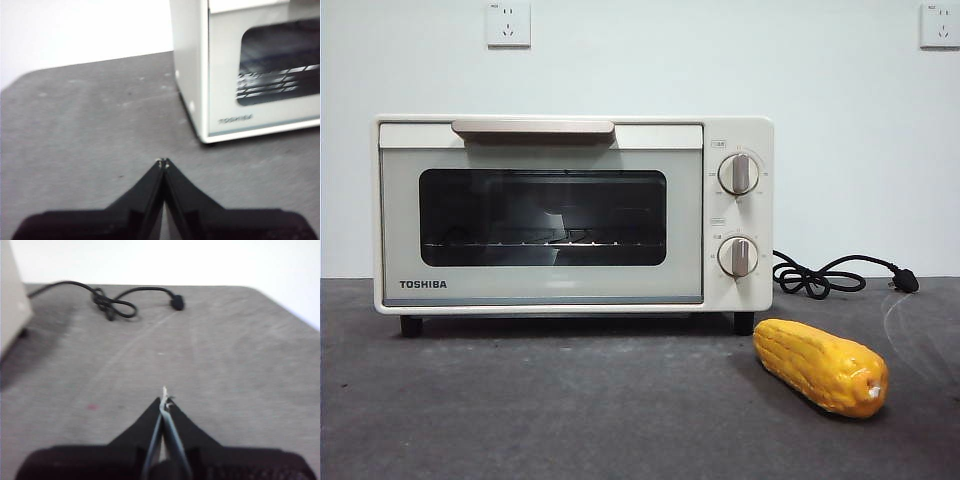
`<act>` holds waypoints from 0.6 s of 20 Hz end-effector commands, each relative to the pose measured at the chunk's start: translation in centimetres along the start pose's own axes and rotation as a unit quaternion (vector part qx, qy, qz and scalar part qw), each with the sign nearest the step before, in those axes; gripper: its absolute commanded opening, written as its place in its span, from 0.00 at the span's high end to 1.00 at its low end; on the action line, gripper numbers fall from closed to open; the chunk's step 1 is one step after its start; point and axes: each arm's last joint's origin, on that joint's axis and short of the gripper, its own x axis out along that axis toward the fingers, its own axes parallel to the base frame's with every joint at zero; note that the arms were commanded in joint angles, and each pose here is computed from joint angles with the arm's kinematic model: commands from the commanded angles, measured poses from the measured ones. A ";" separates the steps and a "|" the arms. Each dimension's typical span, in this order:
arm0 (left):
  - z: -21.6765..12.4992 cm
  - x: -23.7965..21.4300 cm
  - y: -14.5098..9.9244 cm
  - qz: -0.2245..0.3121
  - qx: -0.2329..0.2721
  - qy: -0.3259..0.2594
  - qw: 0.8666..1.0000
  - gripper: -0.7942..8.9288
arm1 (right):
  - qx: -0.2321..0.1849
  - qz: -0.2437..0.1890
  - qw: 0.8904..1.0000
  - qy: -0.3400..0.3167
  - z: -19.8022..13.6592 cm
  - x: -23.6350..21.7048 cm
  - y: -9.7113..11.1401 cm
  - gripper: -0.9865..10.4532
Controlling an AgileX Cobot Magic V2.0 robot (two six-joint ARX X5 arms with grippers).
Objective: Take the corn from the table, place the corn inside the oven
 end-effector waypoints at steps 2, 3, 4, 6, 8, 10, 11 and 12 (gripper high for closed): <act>0.1 0.1 -0.3 -0.053 -0.178 -0.005 0.983 0.92 | 0.156 0.036 0.987 0.006 -0.3 0.1 0.2 0.91; 0.1 0.0 -0.3 -0.063 -0.202 -0.003 0.977 0.92 | 0.179 0.039 0.983 0.006 -0.2 0.1 0.2 0.91; 0.1 0.0 -0.3 -0.066 -0.223 -0.003 0.972 0.92 | 0.210 0.039 0.977 0.006 -0.2 0.1 0.2 0.91; 0.1 0.0 -0.3 -0.065 -0.253 -0.002 0.965 0.92 | 0.245 0.038 0.969 0.011 -0.3 0.1 0.2 0.91; 0.2 0.0 -0.3 -0.064 -0.273 -0.003 0.960 0.92 | 0.269 0.038 0.962 0.011 -0.3 0.1 0.2 0.91; 0.2 0.0 -0.3 -0.064 -0.275 -0.005 0.959 0.92 | 0.278 0.038 0.960 0.012 -0.3 0.1 0.2 0.91; 0.2 0.0 -0.3 -0.065 -0.275 -0.006 0.959 0.92 | 0.278 0.038 0.960 0.011 -0.3 0.1 0.2 0.91; 0.2 0.0 -0.3 -0.065 -0.275 -0.006 0.959 0.92 | 0.278 0.038 0.960 0.011 -0.3 0.1 0.2 0.91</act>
